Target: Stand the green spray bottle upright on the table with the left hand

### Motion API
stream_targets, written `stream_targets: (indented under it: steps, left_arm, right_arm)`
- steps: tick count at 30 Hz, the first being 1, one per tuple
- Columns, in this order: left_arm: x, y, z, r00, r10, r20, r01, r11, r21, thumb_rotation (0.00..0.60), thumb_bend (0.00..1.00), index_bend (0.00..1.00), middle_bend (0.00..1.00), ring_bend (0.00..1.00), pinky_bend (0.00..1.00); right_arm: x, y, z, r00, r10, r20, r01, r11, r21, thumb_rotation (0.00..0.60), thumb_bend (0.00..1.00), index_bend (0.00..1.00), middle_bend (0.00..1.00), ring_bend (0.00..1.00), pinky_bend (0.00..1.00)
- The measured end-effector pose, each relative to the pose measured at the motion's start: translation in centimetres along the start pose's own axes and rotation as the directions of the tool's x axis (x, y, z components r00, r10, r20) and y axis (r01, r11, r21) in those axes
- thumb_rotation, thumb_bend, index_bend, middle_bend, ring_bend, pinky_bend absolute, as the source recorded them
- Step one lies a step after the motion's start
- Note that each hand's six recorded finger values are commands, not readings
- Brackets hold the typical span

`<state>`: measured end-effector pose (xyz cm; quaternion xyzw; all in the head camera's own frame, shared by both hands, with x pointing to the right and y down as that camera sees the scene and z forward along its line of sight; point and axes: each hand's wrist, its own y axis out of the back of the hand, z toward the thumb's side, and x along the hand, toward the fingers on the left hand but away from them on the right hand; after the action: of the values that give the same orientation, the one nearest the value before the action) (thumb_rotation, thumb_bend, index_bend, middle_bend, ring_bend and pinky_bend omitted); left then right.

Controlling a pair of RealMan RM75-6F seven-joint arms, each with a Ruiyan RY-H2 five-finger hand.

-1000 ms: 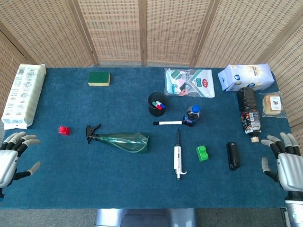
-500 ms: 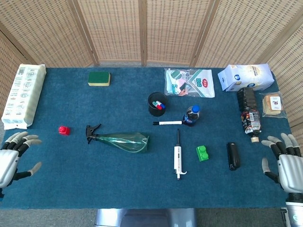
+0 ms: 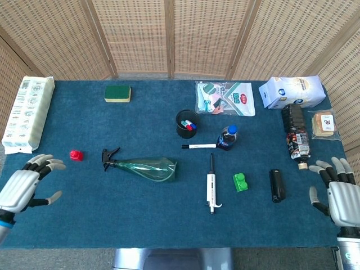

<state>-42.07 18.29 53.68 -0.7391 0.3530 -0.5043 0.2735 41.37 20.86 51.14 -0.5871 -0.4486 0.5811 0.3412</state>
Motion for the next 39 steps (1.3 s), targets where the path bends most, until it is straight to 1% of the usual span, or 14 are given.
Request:
stream_targets:
  steps: [4, 5, 7, 9, 12, 14, 16, 18, 20, 24, 32, 39]
  left_arm:
    - [2.2, -0.4, 0.0, 0.996, -0.085, 0.022, 0.085, 0.996, -0.026, 0.600, 0.31, 0.27, 0.26, 0.17, 0.12]
    - [2.8, -0.4, 0.0, 0.994, -0.103, 0.025, 0.103, 0.994, -0.022, 0.588, 0.31, 0.27, 0.26, 0.17, 0.12]
    - [4.0, -0.6, 0.0, 0.989, -0.145, 0.033, 0.145, 0.989, -0.003, 0.537, 0.31, 0.26, 0.26, 0.17, 0.12]
    - [5.0, -0.8, 0.0, 0.983, -0.179, 0.037, 0.179, 0.984, 0.017, 0.448, 0.31, 0.23, 0.26, 0.17, 0.10]
    - [6.9, -1.2, 0.3, 0.972, -0.233, 0.042, 0.231, 0.972, 0.051, 0.352, 0.31, 0.20, 0.26, 0.15, 0.10]
    - [8.3, -1.5, 0.7, 0.964, -0.262, 0.048, 0.258, 0.963, 0.070, 0.324, 0.30, 0.19, 0.27, 0.15, 0.10]
    - [9.6, -1.9, 1.1, 0.958, -0.280, 0.056, 0.275, 0.958, 0.082, 0.297, 0.30, 0.19, 0.27, 0.15, 0.10]
    - [10.6, -2.4, 1.4, 0.953, -0.295, 0.063, 0.289, 0.953, 0.090, 0.256, 0.29, 0.18, 0.28, 0.15, 0.10]
    - [11.7, -3.0, 1.8, 0.949, -0.309, 0.069, 0.302, 0.949, 0.093, 0.234, 0.29, 0.18, 0.29, 0.15, 0.10]
    - [13.4, -4.0, 2.4, 0.941, -0.328, 0.082, 0.321, 0.943, 0.087, 0.215, 0.28, 0.18, 0.30, 0.14, 0.09]
    - [16.1, -6.4, 4.2, 0.919, -0.377, 0.116, 0.370, 0.926, 0.074, 0.215, 0.28, 0.17, 0.32, 0.12, 0.09]
    - [18.4, -8.0, 4.6, 0.910, -0.397, 0.118, 0.386, 0.917, 0.106, 0.212, 0.28, 0.17, 0.30, 0.10, 0.10]
  right_arm:
    - [0.0, 0.0, 0.0, 1.000, 0.000, 0.005, 0.000, 1.000, 0.004, 0.600, 0.56, 0.27, 0.23, 0.02, 0.07]
    - [0.0, 0.0, -0.1, 1.000, 0.000, 0.007, 0.000, 1.000, 0.005, 0.600, 0.55, 0.27, 0.23, 0.02, 0.07]
    - [0.0, 0.1, -0.1, 1.000, -0.001, 0.010, 0.001, 1.000, 0.006, 0.600, 0.55, 0.27, 0.23, 0.02, 0.07]
    - [0.0, 0.1, -0.1, 1.000, -0.004, 0.013, 0.004, 1.000, 0.007, 0.600, 0.56, 0.27, 0.23, 0.02, 0.07]
    - [0.1, 0.3, -0.2, 1.000, -0.009, 0.019, 0.009, 1.000, 0.011, 0.600, 0.56, 0.27, 0.23, 0.02, 0.07]
    - [0.1, 0.4, -0.3, 1.000, -0.011, 0.023, 0.011, 1.000, 0.013, 0.600, 0.55, 0.27, 0.23, 0.02, 0.07]
    - [0.1, 0.5, -0.4, 1.000, -0.014, 0.028, 0.014, 1.000, 0.015, 0.600, 0.55, 0.27, 0.23, 0.02, 0.07]
    - [0.2, 0.6, -0.4, 0.999, -0.015, 0.031, 0.015, 1.000, 0.017, 0.600, 0.55, 0.27, 0.23, 0.02, 0.07]
    - [0.2, 0.6, -0.4, 0.999, -0.016, 0.034, 0.016, 1.000, 0.017, 0.600, 0.55, 0.27, 0.23, 0.02, 0.07]
    - [0.2, 0.7, -0.5, 0.999, -0.018, 0.041, 0.018, 1.000, 0.020, 0.600, 0.55, 0.27, 0.23, 0.02, 0.07]
    - [0.3, 1.1, -0.7, 0.998, -0.024, 0.057, 0.023, 0.999, 0.026, 0.600, 0.55, 0.27, 0.23, 0.02, 0.07]
    - [0.4, 1.6, -0.6, 0.998, -0.033, 0.061, 0.032, 0.999, 0.023, 0.600, 0.55, 0.27, 0.23, 0.02, 0.07]
